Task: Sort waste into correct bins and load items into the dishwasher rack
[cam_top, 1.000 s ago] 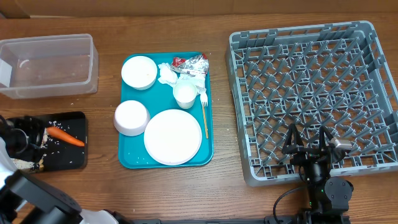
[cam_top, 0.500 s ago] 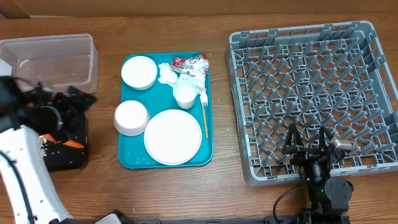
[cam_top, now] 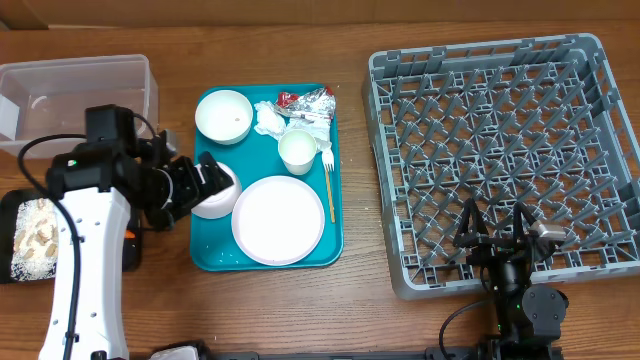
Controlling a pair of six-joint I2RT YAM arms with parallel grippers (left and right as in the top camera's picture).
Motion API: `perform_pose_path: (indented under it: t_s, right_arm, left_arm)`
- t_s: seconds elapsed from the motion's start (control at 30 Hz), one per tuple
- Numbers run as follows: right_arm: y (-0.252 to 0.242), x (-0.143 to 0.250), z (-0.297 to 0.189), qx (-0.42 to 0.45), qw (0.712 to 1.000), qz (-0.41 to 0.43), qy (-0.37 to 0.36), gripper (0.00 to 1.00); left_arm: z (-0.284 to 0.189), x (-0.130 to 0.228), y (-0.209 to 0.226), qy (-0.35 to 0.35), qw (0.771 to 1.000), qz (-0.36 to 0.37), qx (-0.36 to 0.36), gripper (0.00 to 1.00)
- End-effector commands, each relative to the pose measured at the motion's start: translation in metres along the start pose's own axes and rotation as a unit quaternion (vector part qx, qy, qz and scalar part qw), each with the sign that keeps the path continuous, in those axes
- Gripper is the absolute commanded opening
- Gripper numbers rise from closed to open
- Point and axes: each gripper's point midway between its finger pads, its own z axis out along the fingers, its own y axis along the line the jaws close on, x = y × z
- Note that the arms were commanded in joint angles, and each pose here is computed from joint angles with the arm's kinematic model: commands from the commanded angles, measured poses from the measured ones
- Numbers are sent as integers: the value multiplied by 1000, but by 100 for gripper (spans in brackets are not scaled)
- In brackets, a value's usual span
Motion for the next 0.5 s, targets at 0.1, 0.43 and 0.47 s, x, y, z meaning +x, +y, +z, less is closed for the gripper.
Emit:
perform_pose_path:
  t_s: [0.1,0.43,0.47]
  right_arm:
    - [-2,1,0,2,1000,1,-4,100]
    - [-2,1,0,2,1000,1,-4,100]
    - [-2,1,0,2,1000,1,-4,100]
  left_arm:
    - [19,30,-20,47,995,85,-24,100]
    - [48,68,-43,89,982,165,-38,100]
    - [48,70,-43,91,981,168,-41,100]
